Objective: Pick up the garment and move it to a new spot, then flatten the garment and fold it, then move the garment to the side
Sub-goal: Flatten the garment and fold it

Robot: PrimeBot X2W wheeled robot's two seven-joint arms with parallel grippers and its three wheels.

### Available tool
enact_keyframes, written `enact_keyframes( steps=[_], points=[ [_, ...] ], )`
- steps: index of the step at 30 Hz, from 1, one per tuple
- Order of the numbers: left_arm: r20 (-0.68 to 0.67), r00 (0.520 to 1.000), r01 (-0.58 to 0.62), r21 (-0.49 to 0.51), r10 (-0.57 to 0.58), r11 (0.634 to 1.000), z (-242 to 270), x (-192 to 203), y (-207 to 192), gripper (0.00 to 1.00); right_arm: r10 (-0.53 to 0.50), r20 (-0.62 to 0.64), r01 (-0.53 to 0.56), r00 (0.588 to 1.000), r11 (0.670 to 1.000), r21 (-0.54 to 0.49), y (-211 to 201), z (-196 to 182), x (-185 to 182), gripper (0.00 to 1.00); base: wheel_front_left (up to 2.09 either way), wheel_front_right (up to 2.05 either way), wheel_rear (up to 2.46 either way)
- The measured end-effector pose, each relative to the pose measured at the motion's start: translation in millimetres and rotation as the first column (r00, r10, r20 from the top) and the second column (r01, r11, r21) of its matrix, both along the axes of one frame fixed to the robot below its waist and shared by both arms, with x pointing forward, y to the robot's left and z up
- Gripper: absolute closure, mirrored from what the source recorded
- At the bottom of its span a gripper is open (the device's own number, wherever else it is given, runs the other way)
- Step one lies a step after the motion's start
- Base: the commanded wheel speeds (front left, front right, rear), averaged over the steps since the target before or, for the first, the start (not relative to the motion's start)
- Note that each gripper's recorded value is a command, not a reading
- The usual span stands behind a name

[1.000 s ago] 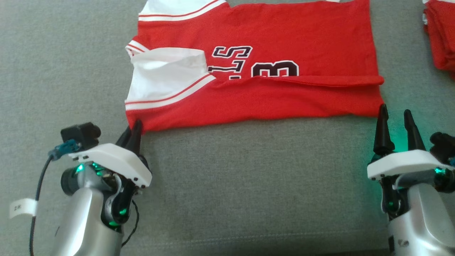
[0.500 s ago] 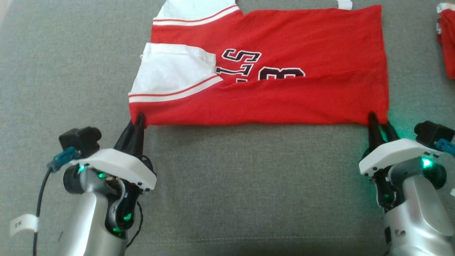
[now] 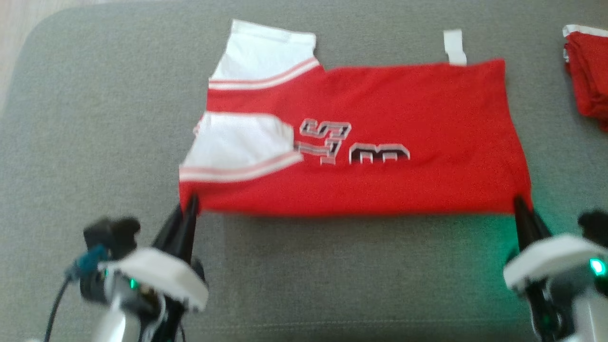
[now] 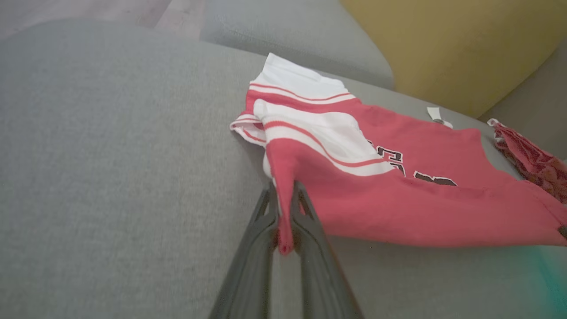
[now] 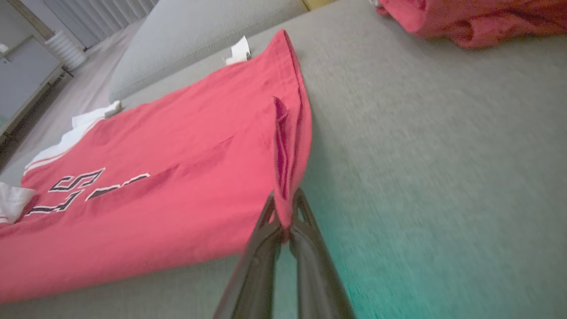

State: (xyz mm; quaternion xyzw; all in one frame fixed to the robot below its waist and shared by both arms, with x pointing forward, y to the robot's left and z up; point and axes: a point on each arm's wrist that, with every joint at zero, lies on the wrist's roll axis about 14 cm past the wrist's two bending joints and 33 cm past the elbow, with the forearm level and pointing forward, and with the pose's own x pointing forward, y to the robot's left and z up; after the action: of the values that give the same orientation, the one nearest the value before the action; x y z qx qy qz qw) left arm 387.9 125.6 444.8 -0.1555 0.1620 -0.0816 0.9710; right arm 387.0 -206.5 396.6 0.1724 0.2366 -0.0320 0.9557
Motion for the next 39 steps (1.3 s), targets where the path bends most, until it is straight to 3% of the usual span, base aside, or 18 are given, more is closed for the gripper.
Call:
enact_keyframes(
  steps=[4, 9, 10, 11, 12, 23, 31, 39],
  points=[
    [-0.088, 0.996, 0.005, -0.001, -0.005, 1.000, -16, -30, -2, 1.00, -0.006, -0.063, 0.006, 0.998, 1.000, -0.003, -5, -7, -35, 1.00, 0.00, 0.00, 0.00],
    [-0.184, 0.983, 0.018, -0.031, -0.024, 0.999, -34, -59, -13, 1.00, -0.020, -0.073, 0.021, 0.997, 1.000, 0.010, -9, -4, -52, 1.00, 0.00, 0.00, 0.00],
    [-0.192, 0.981, 0.017, -0.031, -0.023, 0.999, -35, -61, -13, 0.75, -0.023, -0.074, 0.024, 0.997, 1.000, 0.011, -10, -4, -54, 0.79, 0.00, 0.00, 0.00],
    [-0.196, 0.980, 0.014, -0.030, -0.020, 0.999, -36, -62, -13, 0.21, -0.028, -0.073, 0.028, 0.997, 1.000, 0.009, -11, -4, -55, 0.37, 0.00, 0.00, 0.00],
    [-0.194, 0.981, 0.017, -0.030, -0.022, 0.999, -35, -61, -14, 0.00, -0.037, -0.069, 0.037, 0.997, 0.999, 0.007, -13, -4, -57, 0.00, 0.00, 0.00, 0.00],
    [-0.094, 0.993, 0.075, 0.071, -0.068, 0.995, -14, -24, -3, 0.00, -0.113, 0.006, 0.114, 0.994, 0.992, -0.060, -40, 12, -59, 0.00, 0.00, 0.00, 0.00],
    [0.068, 0.970, 0.215, 0.207, -0.233, 0.955, 37, 66, -15, 0.00, -0.031, 0.159, 0.042, 0.987, 0.997, -0.068, -18, 48, 5, 0.00, 0.00, 0.00, 0.00],
    [-0.039, 0.935, 0.348, 0.285, -0.351, 0.893, 31, 152, -26, 0.00, 0.083, 0.191, -0.068, 0.978, 0.994, -0.084, 15, 44, 60, 0.00, 0.00, 0.00, 0.00]
  ],
)
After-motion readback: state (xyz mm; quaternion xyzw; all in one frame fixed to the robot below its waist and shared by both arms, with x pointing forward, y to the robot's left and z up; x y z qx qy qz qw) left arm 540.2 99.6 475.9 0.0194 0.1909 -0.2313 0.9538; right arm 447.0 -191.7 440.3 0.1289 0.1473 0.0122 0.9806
